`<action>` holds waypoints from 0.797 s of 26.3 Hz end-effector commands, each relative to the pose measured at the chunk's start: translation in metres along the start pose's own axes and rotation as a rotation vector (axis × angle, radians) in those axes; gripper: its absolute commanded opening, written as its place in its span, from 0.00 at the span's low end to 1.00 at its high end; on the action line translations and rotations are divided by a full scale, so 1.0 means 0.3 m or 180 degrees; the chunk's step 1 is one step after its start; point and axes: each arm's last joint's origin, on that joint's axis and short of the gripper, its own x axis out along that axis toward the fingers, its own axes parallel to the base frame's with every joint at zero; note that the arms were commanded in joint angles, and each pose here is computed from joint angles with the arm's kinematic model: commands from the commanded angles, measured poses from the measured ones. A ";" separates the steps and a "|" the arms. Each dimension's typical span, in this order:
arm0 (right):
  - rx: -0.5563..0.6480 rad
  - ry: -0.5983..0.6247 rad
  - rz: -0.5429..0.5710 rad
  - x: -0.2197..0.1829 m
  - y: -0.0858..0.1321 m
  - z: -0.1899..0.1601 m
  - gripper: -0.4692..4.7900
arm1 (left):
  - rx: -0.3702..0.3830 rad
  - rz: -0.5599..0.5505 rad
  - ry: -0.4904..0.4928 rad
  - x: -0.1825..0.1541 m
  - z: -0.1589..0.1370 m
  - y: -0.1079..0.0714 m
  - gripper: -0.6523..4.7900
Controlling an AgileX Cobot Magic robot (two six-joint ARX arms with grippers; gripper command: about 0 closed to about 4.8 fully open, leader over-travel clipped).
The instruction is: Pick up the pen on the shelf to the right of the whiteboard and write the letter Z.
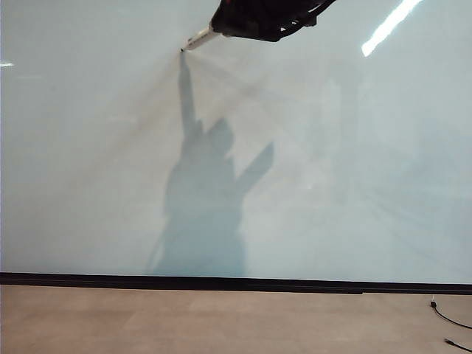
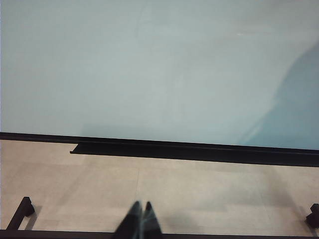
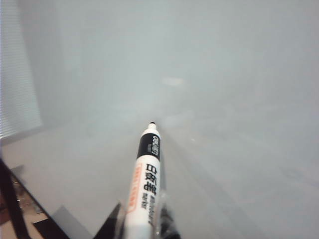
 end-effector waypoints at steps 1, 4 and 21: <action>-0.0006 -0.0061 -0.0113 -0.002 -0.004 0.015 0.07 | 0.0015 -0.0003 -0.0023 -0.001 0.004 0.000 0.11; -0.0007 -0.0037 -0.0162 -0.002 -0.010 0.013 0.07 | 0.0015 -0.0003 -0.0023 -0.001 0.004 0.000 0.11; -0.0045 0.0004 -0.0252 -0.019 -0.051 0.029 0.07 | 0.0015 -0.0003 -0.0024 -0.001 0.004 0.000 0.11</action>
